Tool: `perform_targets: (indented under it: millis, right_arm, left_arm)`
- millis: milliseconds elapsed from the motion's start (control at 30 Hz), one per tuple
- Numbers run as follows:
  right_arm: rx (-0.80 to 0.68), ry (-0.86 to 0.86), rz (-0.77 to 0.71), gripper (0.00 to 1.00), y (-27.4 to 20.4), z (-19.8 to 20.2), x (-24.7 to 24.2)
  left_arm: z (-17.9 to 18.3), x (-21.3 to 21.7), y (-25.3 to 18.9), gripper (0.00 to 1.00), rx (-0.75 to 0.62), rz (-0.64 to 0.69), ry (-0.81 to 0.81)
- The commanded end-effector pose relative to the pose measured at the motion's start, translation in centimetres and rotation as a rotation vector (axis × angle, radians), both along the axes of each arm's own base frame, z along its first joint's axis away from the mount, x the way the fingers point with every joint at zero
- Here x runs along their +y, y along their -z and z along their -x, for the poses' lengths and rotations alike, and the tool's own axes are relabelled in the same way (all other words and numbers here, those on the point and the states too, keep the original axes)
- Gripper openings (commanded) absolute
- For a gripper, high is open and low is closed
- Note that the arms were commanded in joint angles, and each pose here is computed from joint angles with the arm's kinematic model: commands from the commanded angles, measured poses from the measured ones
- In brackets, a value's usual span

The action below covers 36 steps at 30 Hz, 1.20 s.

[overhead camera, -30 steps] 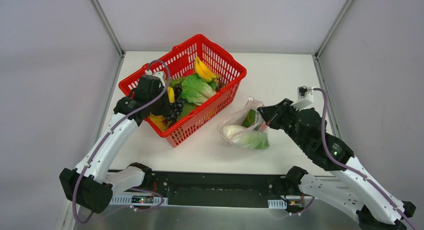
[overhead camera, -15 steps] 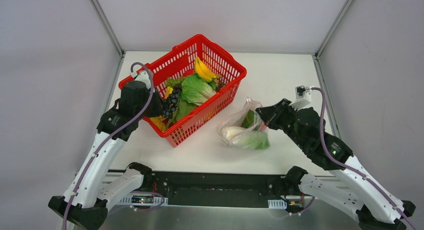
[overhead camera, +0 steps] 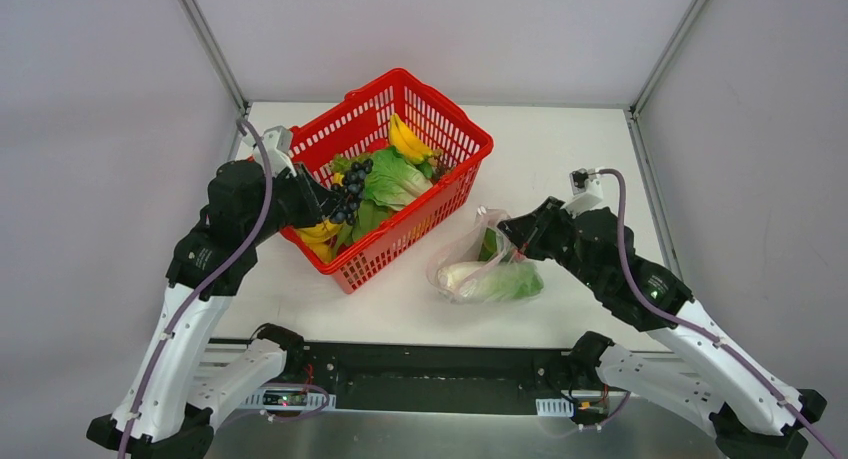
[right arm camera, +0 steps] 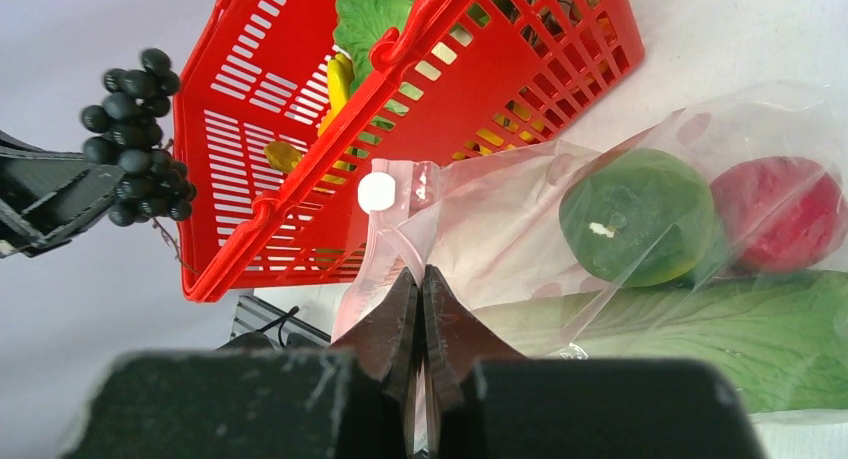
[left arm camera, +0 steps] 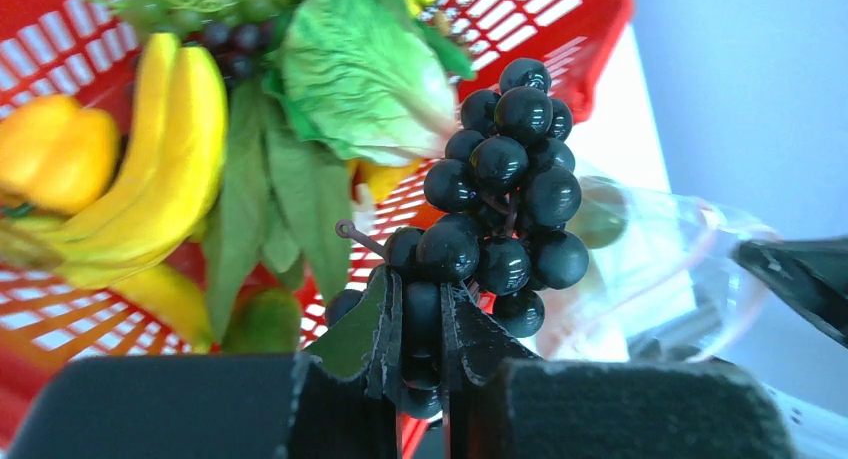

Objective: Place the food in the zip-top bag and seal the zipper
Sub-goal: Place the fake fruit in the zipper food storage bag.

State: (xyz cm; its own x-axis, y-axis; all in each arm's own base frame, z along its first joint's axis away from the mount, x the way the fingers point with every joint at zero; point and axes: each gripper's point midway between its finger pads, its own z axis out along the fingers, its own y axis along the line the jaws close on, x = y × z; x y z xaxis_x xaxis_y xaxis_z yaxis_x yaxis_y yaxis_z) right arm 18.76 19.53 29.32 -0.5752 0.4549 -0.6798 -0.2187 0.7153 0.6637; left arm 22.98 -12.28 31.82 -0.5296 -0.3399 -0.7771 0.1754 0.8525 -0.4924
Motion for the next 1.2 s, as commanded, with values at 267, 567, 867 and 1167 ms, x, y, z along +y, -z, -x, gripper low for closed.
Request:
perform_targets:
  millis: [267,567,867,1167]
  right_arm:
    - [-0.053,-0.034,-0.032,0.03,-2.2,-0.1,0.7]
    - [-0.044,-0.034,-0.03,0.03,-1.8,-0.4,1.1]
    - [-0.041,-0.055,-0.032,0.03,-1.7,-0.2,1.5]
    - [-0.037,-0.098,-0.043,0.03,-1.7,0.3,2.1]
  left_arm:
    - [4.7,-9.5,-5.0,0.0,-0.036,0.14,0.466]
    - [7.8,-13.4,-1.0,0.0,0.099,0.028,0.64]
    - [7.9,-17.2,2.4,0.0,0.192,-0.01,0.64]
    - [6.9,-20.2,3.1,0.0,0.241,-0.071,0.609]
